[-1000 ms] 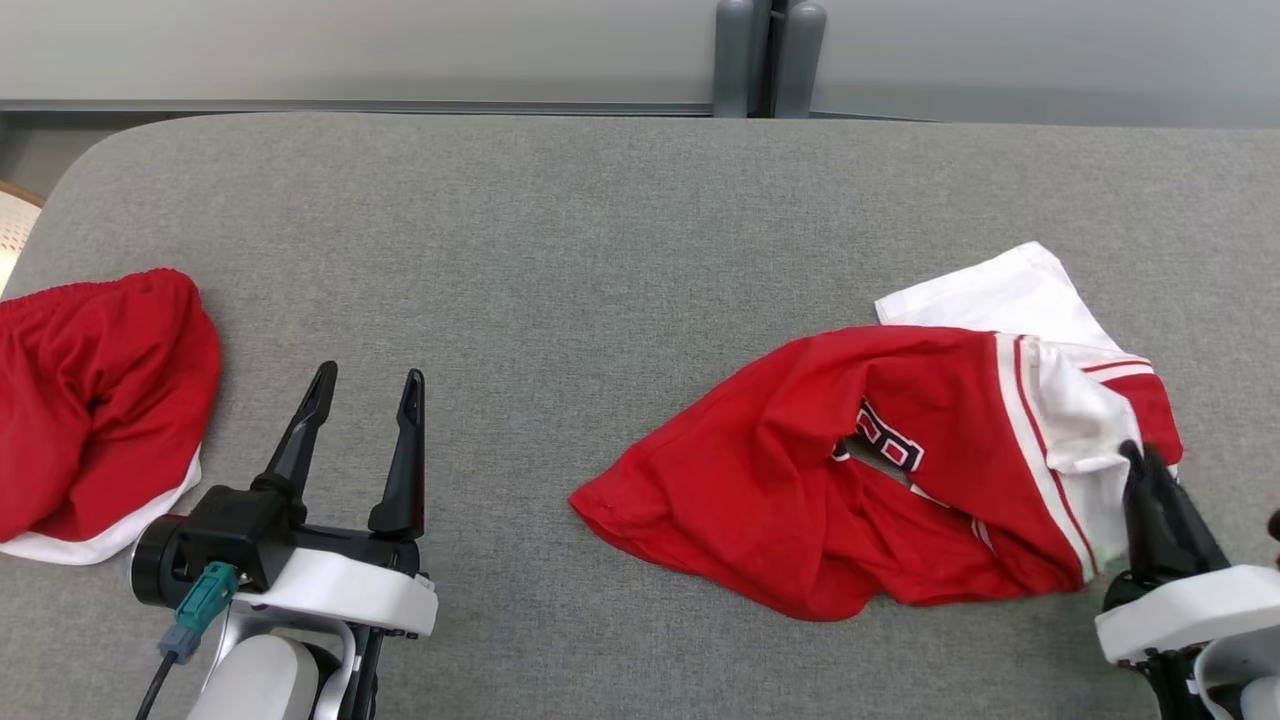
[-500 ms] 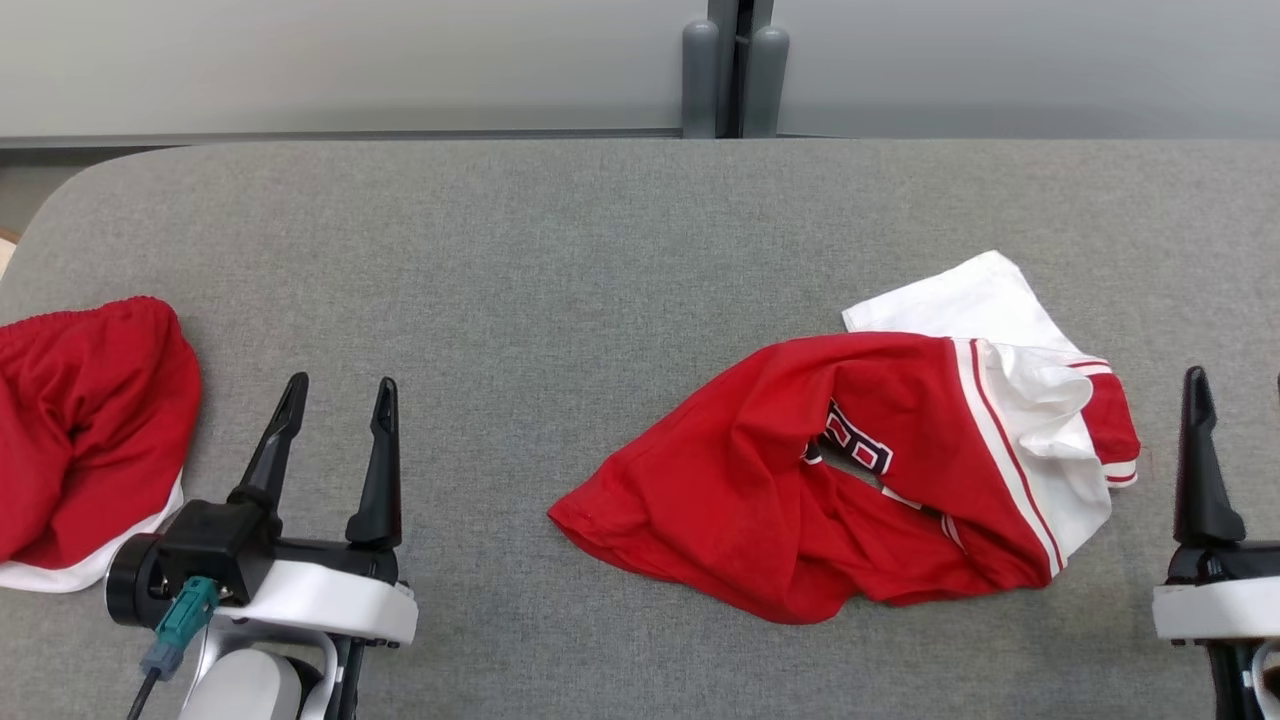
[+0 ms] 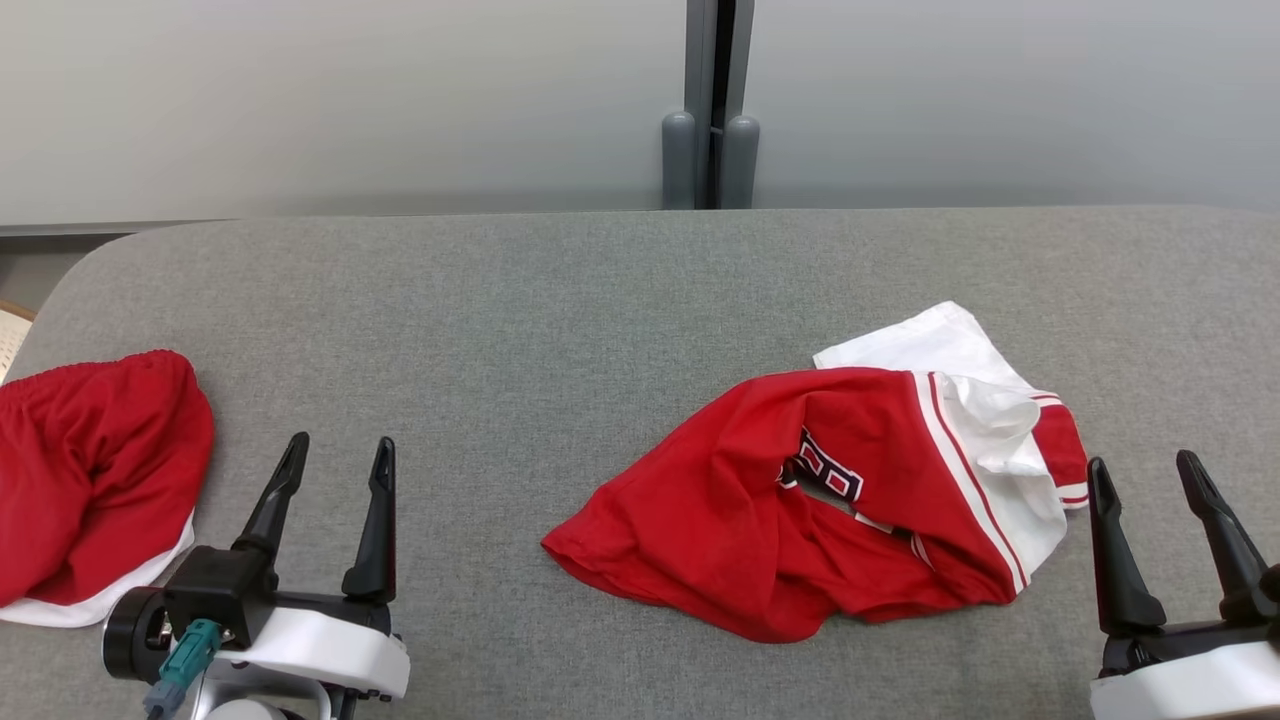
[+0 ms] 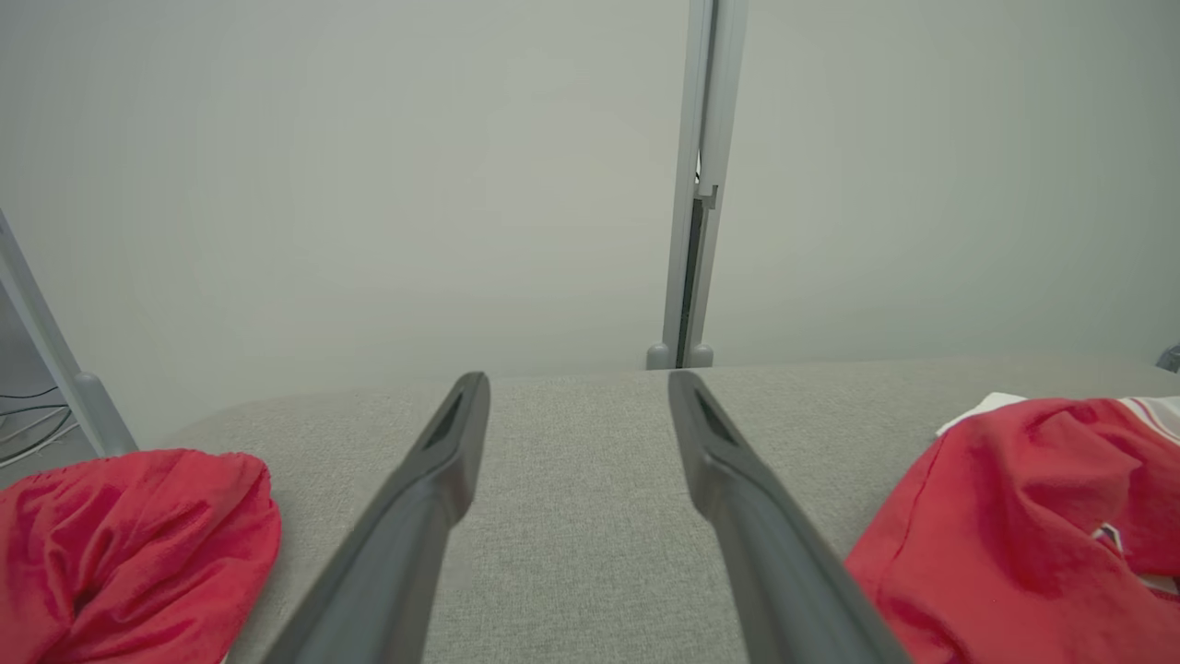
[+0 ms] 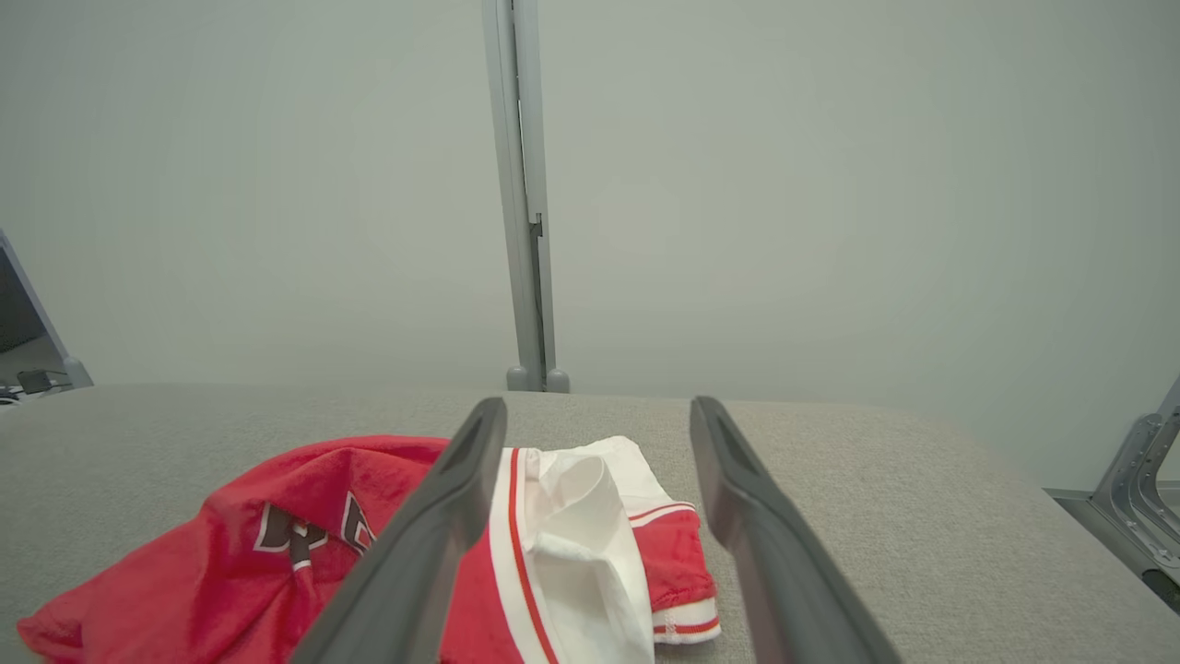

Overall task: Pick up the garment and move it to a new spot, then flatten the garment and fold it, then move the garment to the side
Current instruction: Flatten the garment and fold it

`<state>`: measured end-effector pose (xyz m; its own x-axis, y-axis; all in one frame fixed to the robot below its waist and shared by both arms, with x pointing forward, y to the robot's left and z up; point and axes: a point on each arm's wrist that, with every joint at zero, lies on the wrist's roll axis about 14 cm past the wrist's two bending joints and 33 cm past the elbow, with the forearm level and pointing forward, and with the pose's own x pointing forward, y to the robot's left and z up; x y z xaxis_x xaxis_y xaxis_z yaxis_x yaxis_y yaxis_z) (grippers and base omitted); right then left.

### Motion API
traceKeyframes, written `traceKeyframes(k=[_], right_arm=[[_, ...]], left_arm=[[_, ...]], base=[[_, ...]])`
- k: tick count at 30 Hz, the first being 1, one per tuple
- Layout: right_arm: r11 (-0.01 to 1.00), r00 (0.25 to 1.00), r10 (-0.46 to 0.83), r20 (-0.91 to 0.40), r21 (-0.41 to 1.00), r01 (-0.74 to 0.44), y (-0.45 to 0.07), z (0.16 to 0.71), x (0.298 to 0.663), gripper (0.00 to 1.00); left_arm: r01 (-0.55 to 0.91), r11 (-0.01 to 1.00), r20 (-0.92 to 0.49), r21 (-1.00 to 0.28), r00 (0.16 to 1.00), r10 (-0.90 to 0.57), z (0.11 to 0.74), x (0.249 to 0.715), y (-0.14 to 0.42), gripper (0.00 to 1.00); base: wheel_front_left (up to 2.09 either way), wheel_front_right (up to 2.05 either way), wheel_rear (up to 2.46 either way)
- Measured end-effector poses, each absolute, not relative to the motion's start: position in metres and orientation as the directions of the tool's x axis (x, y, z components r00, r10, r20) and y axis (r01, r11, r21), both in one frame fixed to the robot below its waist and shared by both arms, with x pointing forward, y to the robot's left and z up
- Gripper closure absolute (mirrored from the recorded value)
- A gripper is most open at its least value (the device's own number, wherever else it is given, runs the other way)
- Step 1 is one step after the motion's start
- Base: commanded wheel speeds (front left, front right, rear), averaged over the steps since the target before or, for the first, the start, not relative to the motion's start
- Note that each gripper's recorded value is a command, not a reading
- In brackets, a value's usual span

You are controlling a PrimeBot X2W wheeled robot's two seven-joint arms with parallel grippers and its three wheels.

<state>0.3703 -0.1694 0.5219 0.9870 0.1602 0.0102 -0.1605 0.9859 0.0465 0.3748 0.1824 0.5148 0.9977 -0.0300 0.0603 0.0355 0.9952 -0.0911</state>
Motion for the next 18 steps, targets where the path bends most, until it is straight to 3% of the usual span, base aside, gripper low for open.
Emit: traceKeyframes(k=[18], right_arm=[[0.984, 0.985, 0.17, 0.002, 0.057, -0.17, -0.1655, 0.5207, 0.368, 0.0]], left_arm=[[0.054, 0.994, 0.049, -0.1, 0.998, -0.049, 0.516, 0.3696, 0.1759, 0.0]], base=[[0.0, 0.0, 0.0]])
